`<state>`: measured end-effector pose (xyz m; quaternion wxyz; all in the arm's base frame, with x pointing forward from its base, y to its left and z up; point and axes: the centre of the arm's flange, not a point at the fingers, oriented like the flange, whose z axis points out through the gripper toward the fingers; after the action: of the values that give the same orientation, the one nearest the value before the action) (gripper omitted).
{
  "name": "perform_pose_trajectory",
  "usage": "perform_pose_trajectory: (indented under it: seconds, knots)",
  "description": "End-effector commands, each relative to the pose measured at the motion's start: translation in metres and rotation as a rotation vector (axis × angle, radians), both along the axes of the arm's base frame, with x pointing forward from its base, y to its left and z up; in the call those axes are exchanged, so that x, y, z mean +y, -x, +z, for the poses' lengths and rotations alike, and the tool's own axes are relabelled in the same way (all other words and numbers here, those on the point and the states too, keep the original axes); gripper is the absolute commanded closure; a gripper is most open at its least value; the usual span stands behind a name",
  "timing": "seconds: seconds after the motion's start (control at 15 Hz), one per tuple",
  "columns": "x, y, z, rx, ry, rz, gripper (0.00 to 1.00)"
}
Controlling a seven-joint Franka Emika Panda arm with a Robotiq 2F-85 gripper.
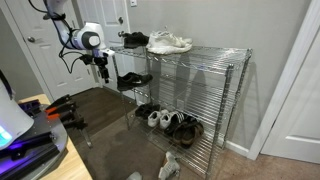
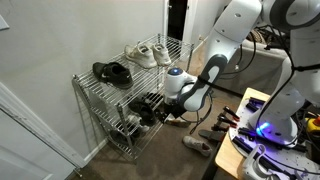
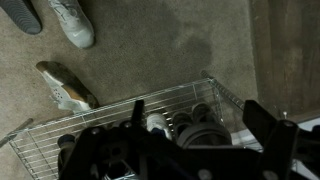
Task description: Remove the black shoe from the middle rack and put it on the right side of the black shoe on the top rack
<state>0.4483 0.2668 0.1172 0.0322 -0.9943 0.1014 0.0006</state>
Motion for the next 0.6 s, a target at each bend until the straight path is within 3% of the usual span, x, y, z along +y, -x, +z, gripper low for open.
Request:
perform_pose_trajectory:
  seconds: [0.0, 0.53]
  knots:
    - [0.023, -0.021, -0.022, -0.095, -0.028, -0.157, 0.00]
    - [0.002, -0.079, -0.020, -0.302, -0.043, -0.467, 0.00]
